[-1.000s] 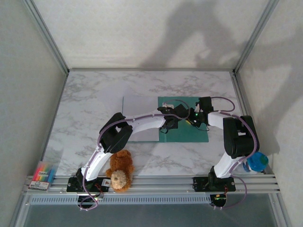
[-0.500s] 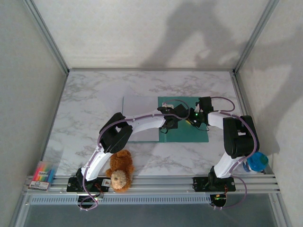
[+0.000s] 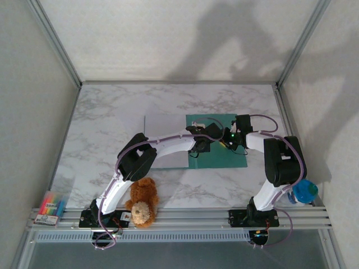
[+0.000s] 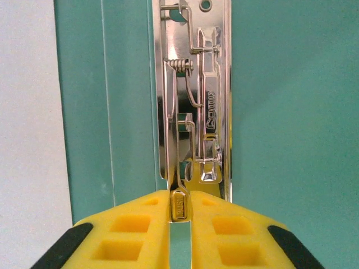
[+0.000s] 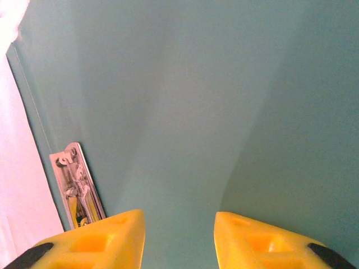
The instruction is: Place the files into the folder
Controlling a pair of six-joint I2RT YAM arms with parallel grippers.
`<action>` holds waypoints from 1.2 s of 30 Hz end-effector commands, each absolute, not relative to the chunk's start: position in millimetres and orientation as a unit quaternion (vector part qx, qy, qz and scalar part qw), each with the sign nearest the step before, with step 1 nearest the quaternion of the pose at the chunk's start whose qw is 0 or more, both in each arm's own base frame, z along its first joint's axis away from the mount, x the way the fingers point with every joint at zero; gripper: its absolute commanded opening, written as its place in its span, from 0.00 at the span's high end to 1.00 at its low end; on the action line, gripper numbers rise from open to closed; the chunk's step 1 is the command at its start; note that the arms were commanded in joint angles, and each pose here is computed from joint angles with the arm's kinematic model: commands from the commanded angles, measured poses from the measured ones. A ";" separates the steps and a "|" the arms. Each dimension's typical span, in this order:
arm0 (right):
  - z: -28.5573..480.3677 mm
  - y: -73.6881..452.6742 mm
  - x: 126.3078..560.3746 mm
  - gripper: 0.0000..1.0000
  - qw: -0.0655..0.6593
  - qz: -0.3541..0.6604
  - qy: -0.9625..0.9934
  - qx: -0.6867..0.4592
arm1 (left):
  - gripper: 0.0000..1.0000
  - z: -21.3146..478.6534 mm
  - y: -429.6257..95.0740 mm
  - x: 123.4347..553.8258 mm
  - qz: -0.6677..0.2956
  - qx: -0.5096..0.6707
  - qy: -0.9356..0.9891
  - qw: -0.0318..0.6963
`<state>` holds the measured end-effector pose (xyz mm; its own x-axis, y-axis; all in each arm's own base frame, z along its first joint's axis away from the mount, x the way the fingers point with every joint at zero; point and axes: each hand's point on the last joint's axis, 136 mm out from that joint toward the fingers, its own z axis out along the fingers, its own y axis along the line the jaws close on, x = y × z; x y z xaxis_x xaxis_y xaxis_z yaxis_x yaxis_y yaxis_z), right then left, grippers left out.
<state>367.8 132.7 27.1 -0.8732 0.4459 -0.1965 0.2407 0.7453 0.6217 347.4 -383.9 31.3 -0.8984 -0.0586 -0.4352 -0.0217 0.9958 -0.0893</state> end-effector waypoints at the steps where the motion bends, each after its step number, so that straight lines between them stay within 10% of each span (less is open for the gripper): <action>1: 11.2 146.1 351.7 0.62 0.124 0.319 0.921 0.188 | 0.84 26.7 -389.2 341.8 -0.058 -0.027 0.976 0.207; 36: -11.6 141.2 298.6 0.64 0.101 0.305 0.923 0.211 | 0.88 9.4 -397.2 338.0 -0.097 -0.023 0.978 0.184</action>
